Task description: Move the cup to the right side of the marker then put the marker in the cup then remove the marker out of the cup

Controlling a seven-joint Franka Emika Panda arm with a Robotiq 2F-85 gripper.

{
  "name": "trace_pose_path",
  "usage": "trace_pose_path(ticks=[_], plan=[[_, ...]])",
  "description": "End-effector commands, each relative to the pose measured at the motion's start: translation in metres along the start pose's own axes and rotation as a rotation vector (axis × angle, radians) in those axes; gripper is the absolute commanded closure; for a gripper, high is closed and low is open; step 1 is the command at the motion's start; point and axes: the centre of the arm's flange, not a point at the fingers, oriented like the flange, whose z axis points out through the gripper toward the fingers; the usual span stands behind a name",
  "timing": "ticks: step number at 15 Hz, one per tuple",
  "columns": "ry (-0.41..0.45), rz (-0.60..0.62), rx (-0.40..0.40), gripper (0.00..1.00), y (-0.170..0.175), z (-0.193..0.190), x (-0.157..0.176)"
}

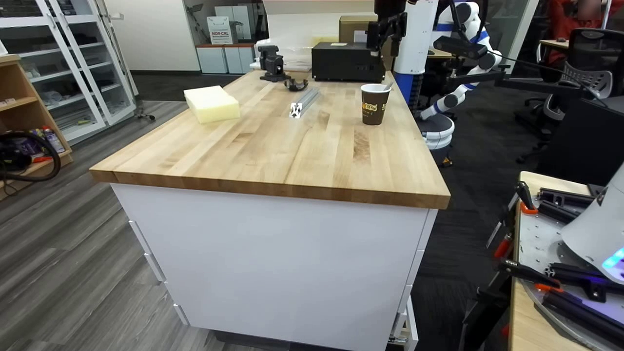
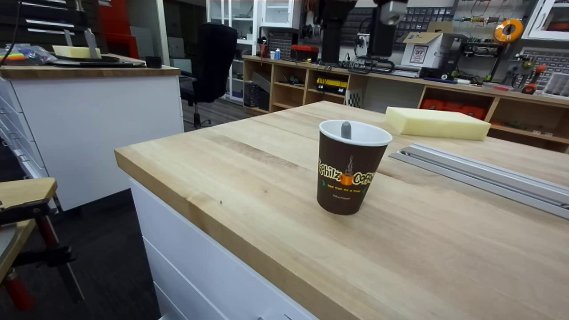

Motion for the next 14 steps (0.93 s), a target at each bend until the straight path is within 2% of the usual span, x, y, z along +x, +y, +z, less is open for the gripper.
trace_pose_path(ticks=[1,5,9,14], plan=[[0.022,0.033,-0.001,0.0,0.0,-0.003,-0.045],[0.09,0.025,0.01,0.0,-0.005,0.005,-0.055],[0.14,0.003,0.012,0.0,-0.015,0.022,-0.046],[0.137,-0.004,-0.037,0.0,-0.015,0.04,-0.036]])
